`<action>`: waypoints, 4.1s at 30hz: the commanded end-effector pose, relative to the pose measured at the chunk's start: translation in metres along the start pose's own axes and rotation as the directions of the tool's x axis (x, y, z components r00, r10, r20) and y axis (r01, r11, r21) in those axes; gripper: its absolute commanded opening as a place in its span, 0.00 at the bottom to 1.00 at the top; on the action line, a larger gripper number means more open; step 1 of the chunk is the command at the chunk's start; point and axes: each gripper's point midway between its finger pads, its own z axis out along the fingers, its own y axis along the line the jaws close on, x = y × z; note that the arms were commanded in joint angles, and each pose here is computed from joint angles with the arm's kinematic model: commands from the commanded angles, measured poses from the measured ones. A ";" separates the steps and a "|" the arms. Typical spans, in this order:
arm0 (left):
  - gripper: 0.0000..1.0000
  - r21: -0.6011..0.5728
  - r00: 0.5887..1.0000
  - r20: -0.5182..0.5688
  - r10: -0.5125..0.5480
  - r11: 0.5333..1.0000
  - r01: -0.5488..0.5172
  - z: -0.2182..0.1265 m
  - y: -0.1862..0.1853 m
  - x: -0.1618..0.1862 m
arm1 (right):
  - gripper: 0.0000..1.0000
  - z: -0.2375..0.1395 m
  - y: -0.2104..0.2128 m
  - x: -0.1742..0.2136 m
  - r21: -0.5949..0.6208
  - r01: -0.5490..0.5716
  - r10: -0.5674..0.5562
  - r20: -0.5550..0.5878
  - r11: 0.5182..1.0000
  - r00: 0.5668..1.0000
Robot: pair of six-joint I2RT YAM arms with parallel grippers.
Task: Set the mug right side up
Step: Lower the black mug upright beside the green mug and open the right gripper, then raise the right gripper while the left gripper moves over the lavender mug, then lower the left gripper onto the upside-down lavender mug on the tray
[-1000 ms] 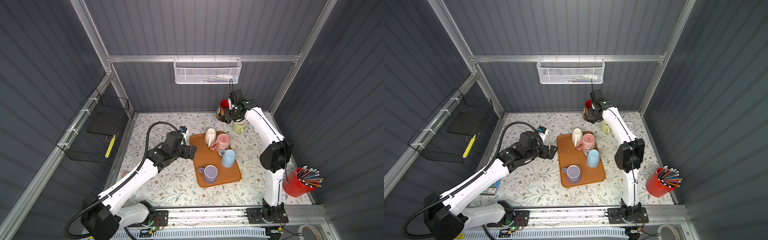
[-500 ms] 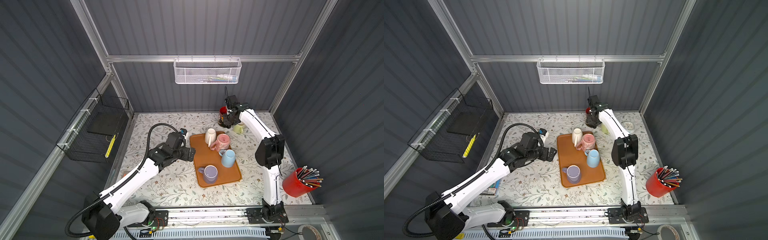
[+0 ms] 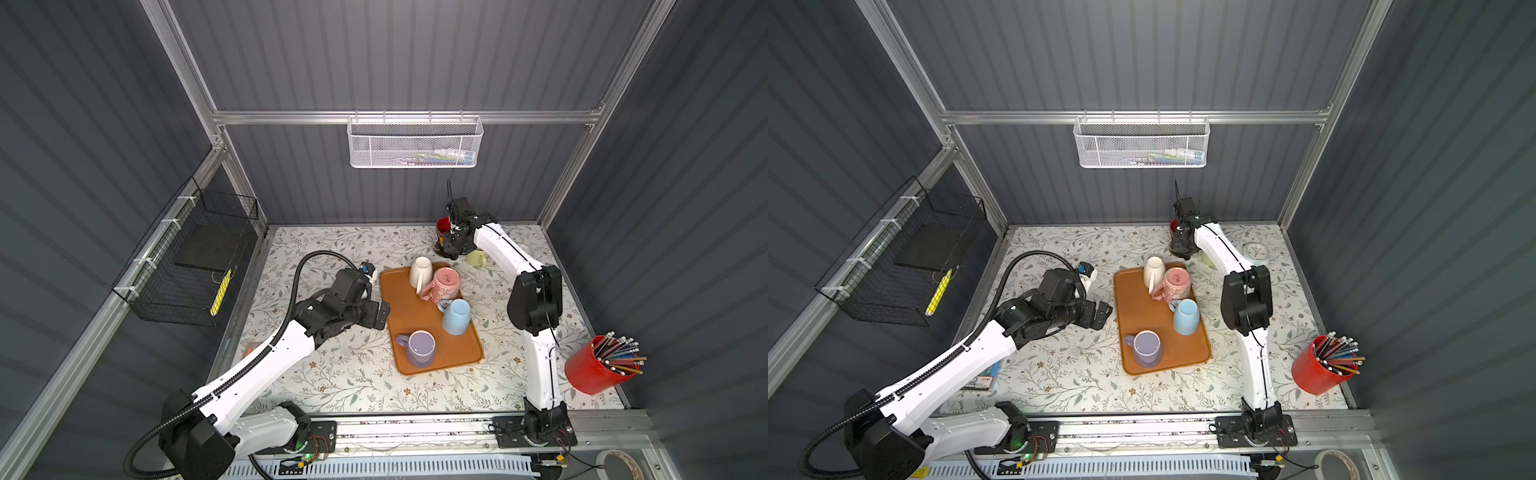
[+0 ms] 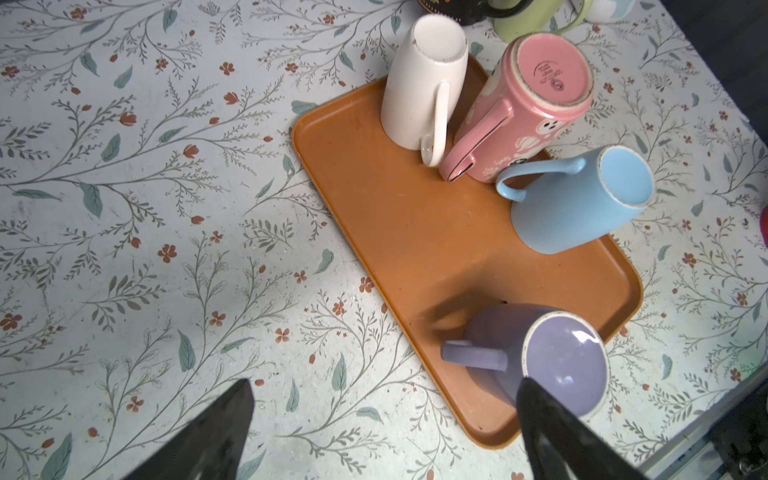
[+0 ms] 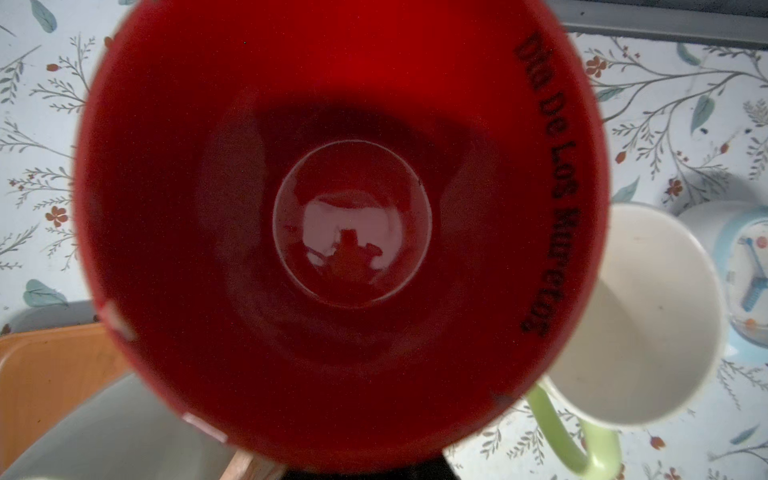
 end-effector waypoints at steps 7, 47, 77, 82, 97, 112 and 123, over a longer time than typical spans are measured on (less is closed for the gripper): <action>0.98 -0.007 0.999 -0.039 0.023 1.000 -0.023 -0.002 -0.003 -0.004 | 0.00 0.005 -0.011 -0.023 0.022 -0.041 0.038 0.108 0.999 0.993; 0.77 0.140 0.912 -0.243 0.329 0.943 -0.303 0.001 -0.024 0.013 | 0.60 -0.041 -0.018 -0.016 -0.018 -0.046 0.048 0.160 0.999 0.986; 0.90 0.432 0.576 -0.102 0.811 0.558 -0.709 0.086 -0.076 0.078 | 0.73 -0.224 0.023 0.080 -0.548 -0.028 0.333 0.465 0.836 0.820; 0.88 0.465 0.573 -0.089 0.815 0.542 -0.699 0.093 -0.081 0.086 | 0.74 -0.230 0.009 0.078 -0.512 -0.042 0.348 0.520 0.858 0.780; 0.78 0.540 0.597 -0.019 0.802 0.511 -0.669 0.088 -0.097 0.097 | 0.75 -0.229 0.003 0.075 -0.501 -0.055 0.362 0.539 0.864 0.761; 0.45 0.594 0.651 0.033 0.759 0.509 -0.623 0.063 -0.118 0.103 | 0.75 -0.225 0.005 0.076 -0.511 -0.057 0.364 0.525 0.858 0.770; 0.59 0.608 0.638 -0.052 0.768 0.532 -0.590 0.074 -0.113 0.118 | 0.75 -0.225 0.006 0.075 -0.520 -0.057 0.369 0.522 0.853 0.769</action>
